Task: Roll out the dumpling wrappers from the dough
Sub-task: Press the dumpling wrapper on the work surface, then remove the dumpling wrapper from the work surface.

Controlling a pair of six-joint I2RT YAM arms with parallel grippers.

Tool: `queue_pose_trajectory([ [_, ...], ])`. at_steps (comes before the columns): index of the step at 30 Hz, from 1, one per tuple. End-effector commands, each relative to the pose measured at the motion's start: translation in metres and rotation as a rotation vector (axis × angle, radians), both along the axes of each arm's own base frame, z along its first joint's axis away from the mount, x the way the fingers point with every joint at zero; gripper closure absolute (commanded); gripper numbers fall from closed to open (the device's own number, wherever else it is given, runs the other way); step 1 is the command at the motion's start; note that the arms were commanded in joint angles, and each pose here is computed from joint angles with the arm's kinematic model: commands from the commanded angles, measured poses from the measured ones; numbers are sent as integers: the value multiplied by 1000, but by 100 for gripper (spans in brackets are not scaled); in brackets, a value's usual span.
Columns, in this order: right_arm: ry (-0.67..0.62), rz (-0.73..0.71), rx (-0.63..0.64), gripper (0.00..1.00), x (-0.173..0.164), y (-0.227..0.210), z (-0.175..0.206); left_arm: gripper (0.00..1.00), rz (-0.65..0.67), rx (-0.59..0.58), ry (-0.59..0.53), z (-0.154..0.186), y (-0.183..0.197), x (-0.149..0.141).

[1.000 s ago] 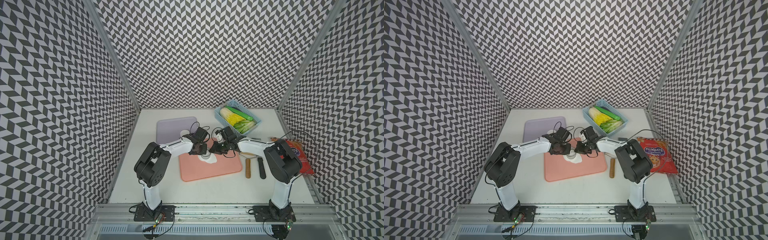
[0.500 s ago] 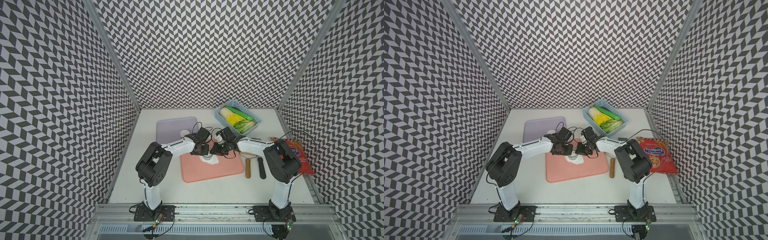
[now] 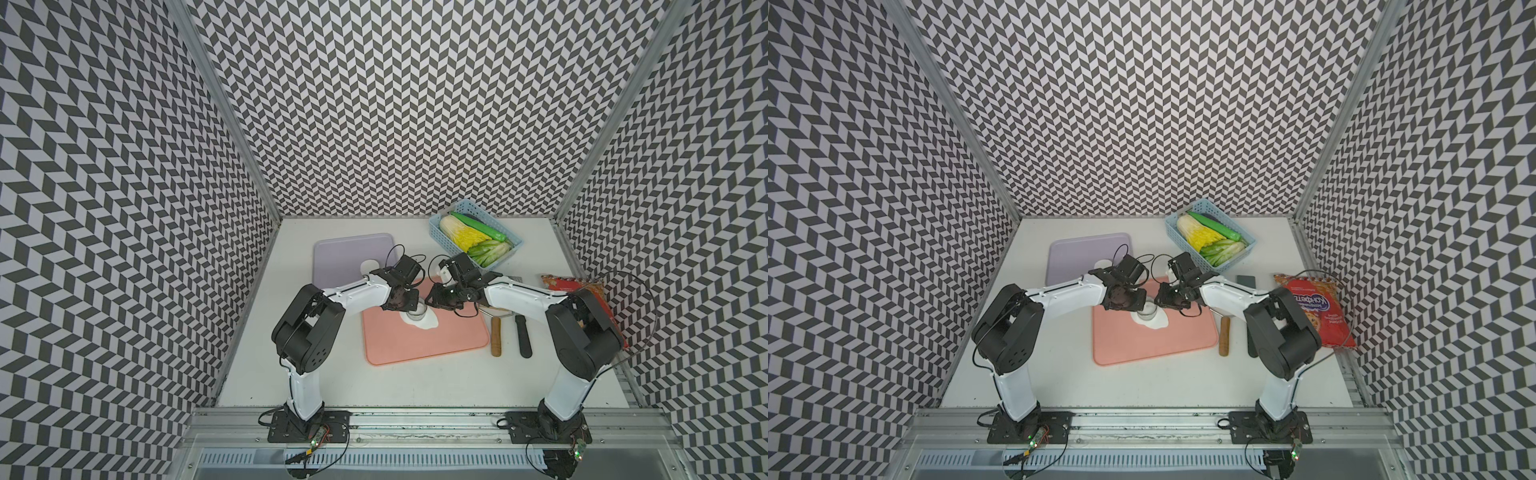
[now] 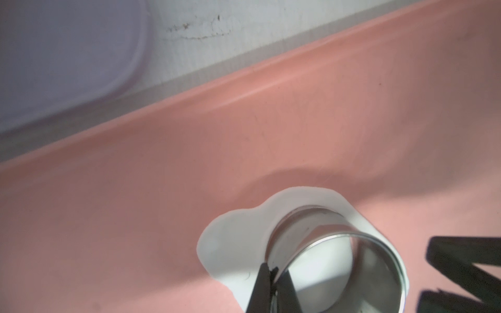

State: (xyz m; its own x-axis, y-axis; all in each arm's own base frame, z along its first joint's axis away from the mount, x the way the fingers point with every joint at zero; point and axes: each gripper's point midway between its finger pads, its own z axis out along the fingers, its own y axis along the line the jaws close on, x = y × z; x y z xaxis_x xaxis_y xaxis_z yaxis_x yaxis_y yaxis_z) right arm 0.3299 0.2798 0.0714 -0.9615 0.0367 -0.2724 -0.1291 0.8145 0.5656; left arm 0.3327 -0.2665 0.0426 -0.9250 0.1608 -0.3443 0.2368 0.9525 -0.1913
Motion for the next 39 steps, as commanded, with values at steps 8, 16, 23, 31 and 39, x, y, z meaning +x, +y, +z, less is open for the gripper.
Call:
queue_pose_trajectory([
  [8, -52, -33, 40, 38, -17, -25, 12, 100, -46, 15, 57, -10, -4, -17],
  [16, 15, -27, 82, 43, -38, -29, -13, 100, -49, 16, 55, -8, -4, -16],
  [23, 76, -25, 81, 44, -49, -29, -35, 100, -49, 17, 57, -9, -5, -16],
  [31, 130, 2, 78, 45, -61, -18, -59, 100, -47, 18, 62, -12, -4, -17],
  [39, 117, 34, 123, 47, -67, -5, -59, 100, -47, 19, 60, -10, -4, -17],
])
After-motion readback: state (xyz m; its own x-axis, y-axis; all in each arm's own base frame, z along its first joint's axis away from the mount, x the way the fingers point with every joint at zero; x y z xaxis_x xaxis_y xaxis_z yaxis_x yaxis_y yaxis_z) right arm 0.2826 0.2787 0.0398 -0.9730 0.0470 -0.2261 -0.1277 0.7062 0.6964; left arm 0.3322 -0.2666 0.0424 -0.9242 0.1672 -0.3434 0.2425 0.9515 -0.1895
